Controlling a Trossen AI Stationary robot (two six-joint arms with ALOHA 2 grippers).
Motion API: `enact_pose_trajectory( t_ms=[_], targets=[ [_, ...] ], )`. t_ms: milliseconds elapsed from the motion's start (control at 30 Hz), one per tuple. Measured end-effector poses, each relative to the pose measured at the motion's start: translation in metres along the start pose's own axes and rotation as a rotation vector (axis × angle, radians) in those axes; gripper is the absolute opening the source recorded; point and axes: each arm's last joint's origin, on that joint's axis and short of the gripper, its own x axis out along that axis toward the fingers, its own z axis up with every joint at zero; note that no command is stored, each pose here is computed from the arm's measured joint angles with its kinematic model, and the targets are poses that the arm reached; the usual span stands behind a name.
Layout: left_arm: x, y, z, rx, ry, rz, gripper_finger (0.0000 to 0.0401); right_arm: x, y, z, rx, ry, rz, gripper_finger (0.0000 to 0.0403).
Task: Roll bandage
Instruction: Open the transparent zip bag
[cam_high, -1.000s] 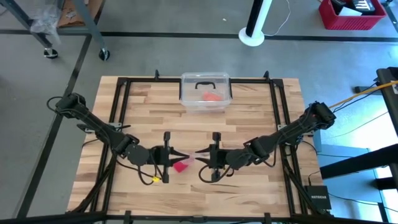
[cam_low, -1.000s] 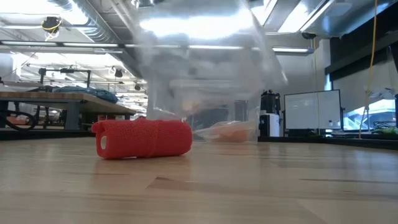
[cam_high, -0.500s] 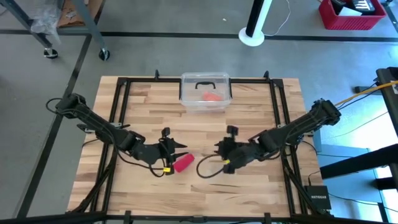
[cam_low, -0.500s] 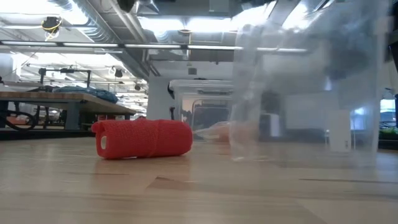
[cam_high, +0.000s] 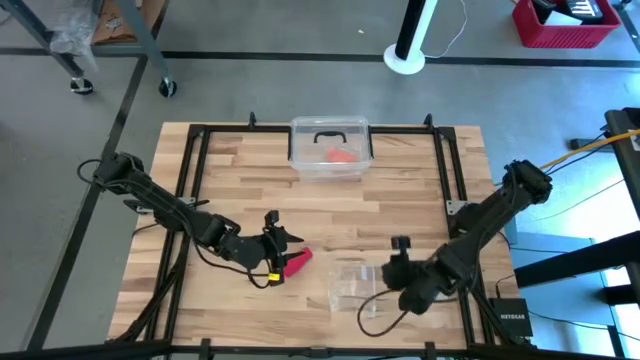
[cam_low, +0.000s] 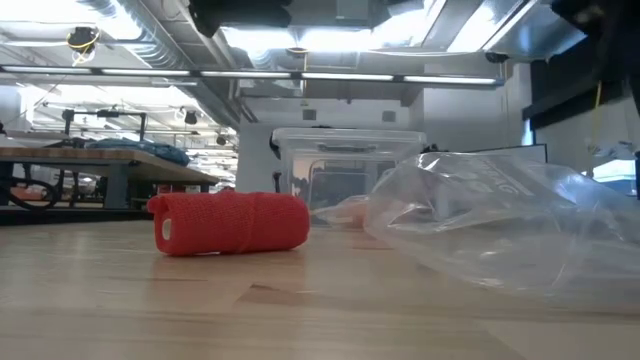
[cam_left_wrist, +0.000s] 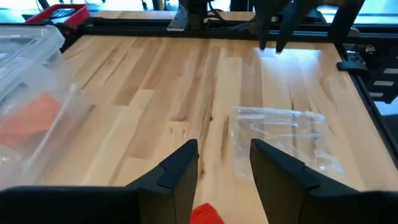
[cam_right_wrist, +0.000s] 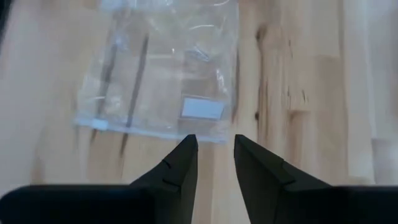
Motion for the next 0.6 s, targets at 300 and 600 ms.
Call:
enact_pose_trajectory(
  t_ms=[300,600],
  targets=[
    [0.001,0.001,0.0,0.048,0.001,0.006,0.0139,0.05,0.008,-0.045,-0.181,-0.091,0.12,0.0108],
    [0.004,0.006,0.001,0.024,0.002,0.025,0.0139,0.078,0.009,-0.053,-0.543,-0.05,0.135,0.0108]
  ],
)
